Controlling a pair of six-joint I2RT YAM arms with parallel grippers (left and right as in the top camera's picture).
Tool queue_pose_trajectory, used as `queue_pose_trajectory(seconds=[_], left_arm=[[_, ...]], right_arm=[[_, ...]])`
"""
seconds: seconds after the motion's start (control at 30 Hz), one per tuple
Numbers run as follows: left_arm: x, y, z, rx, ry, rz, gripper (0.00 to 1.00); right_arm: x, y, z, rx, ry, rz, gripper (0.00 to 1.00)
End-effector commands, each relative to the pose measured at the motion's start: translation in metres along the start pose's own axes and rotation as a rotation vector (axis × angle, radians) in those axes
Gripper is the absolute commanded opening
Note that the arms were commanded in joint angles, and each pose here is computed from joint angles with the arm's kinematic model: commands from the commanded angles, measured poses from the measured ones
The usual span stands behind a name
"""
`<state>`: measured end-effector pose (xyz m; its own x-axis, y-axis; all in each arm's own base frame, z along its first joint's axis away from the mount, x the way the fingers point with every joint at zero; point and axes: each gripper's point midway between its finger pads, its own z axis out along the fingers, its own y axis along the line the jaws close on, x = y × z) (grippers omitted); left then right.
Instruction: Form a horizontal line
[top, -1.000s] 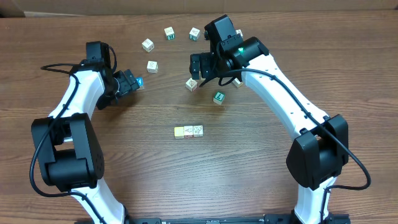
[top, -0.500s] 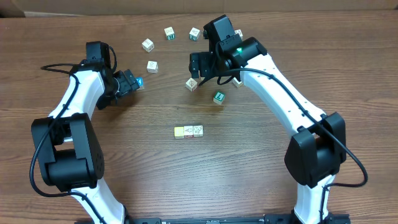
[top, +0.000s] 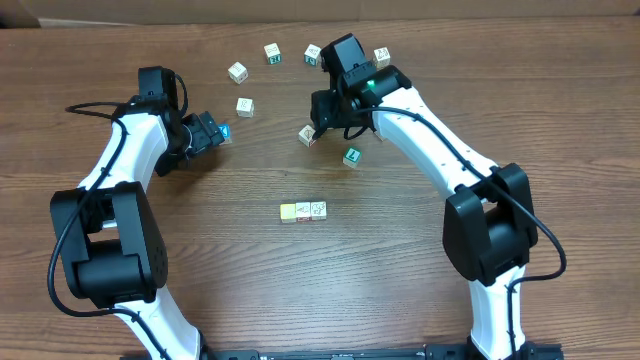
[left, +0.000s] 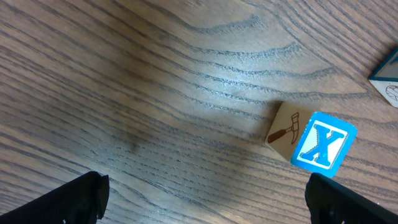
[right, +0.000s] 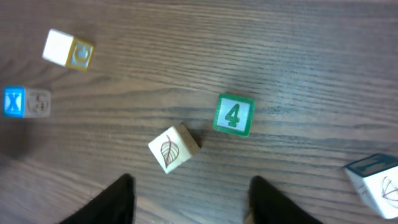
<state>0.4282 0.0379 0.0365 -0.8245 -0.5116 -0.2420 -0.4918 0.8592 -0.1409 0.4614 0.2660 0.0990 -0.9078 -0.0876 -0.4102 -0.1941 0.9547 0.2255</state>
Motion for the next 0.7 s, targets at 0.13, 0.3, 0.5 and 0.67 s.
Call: queue_pose_trajectory(seconds=[0.13, 0.3, 0.5, 0.67], left_arm=[[-0.004, -0.004, 0.001, 0.000, -0.009, 0.008, 1.00], [-0.004, -0.004, 0.001, -0.001, -0.009, 0.008, 0.99], [-0.004, -0.004, 0.001, -0.001, -0.009, 0.008, 0.99], [-0.004, -0.004, 0.001, 0.000, -0.009, 0.008, 1.00]], right_arm=[[0.011, 0.007, 0.027, 0.003, 0.026, -0.040, 0.46], [0.017, 0.013, 0.040, -0.002, 0.034, -0.082, 0.45], [0.018, 0.027, 0.043, -0.019, 0.021, -0.139, 0.45], [0.019, 0.032, 0.043, -0.025, 0.018, -0.209, 0.44]])
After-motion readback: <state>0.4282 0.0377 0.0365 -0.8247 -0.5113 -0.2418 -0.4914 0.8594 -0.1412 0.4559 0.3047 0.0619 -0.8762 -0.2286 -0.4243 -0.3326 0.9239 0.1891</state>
